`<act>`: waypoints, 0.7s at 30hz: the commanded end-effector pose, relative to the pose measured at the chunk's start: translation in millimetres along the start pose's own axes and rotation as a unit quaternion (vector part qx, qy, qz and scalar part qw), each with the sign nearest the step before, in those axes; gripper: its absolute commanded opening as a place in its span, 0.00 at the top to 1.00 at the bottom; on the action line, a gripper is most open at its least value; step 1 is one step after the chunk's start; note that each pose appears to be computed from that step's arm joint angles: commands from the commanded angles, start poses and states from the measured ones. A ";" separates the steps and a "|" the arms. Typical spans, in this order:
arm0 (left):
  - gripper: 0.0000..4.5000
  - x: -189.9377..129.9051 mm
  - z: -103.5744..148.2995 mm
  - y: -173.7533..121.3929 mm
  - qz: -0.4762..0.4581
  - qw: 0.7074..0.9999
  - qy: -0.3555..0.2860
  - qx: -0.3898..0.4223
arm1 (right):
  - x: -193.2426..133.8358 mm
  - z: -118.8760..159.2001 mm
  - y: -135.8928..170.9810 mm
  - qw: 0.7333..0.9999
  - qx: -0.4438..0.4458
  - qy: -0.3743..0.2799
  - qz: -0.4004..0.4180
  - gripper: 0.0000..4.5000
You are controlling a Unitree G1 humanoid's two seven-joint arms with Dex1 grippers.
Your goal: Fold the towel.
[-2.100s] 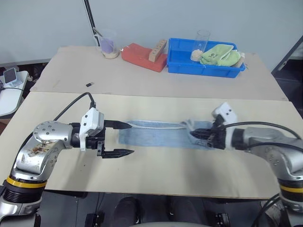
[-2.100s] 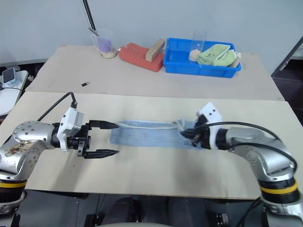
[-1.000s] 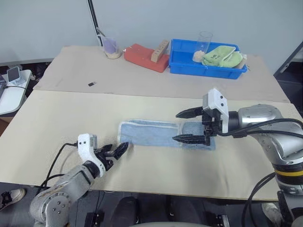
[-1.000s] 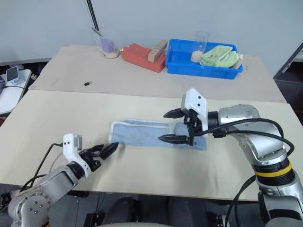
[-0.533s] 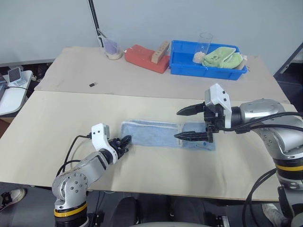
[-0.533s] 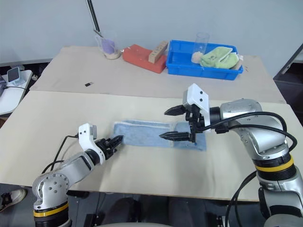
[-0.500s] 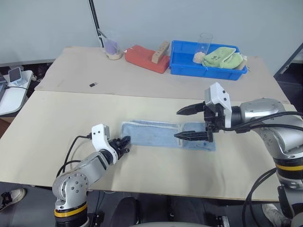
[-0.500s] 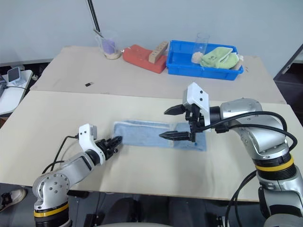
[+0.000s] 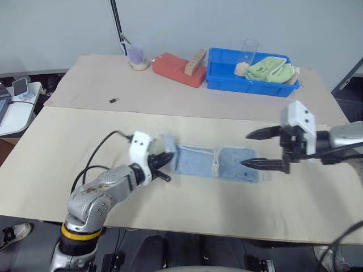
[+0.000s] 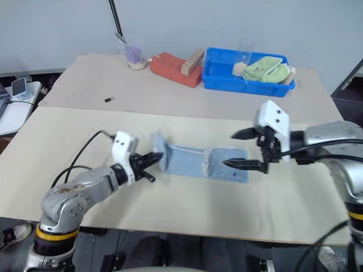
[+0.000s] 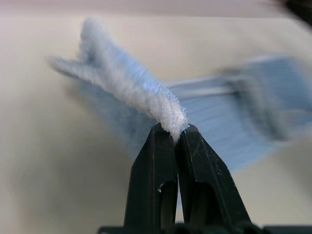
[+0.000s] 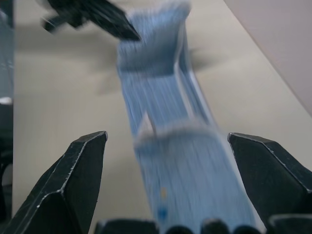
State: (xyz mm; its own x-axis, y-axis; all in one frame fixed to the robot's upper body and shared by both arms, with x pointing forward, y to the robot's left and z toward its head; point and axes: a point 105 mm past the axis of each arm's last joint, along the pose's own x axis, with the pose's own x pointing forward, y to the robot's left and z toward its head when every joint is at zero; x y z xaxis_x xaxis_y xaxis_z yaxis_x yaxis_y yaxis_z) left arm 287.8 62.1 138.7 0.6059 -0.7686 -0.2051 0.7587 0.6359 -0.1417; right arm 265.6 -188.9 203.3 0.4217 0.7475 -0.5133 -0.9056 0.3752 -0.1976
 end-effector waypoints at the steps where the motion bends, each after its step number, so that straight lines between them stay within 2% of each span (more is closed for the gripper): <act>1: 0.99 24.4 15.8 -28.0 -0.103 0.993 -0.019 0.059 | -20.1 5.6 3.0 0.999 -0.012 0.004 -0.034 0.02; 5: 0.99 61.0 23.2 -57.5 -0.198 0.976 -0.026 0.092 | -32.9 -2.2 10.1 0.998 0.008 0.018 -0.065 0.02; 12: 0.99 93.8 14.9 -76.7 -0.254 0.958 -0.027 0.129 | -39.3 -6.7 20.4 0.995 0.026 0.023 -0.089 0.02; 15: 0.78 98.4 13.4 -80.8 -0.265 0.953 -0.029 0.141 | -40.0 -7.2 21.8 0.995 0.030 0.023 -0.094 0.02; 21: 0.15 86.3 34.2 -83.1 -0.284 0.942 -0.080 0.160 | -39.6 -8.1 18.1 0.994 0.022 0.022 -0.105 0.02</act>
State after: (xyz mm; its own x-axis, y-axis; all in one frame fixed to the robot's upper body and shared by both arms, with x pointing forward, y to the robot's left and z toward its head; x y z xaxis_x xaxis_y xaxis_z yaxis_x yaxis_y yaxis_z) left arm 290.4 -58.9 141.3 0.1213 -0.9866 -0.1091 0.9918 0.1160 0.0535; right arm 231.6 -215.9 204.3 0.5717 0.6273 -0.5288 -0.8065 0.5483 -0.2214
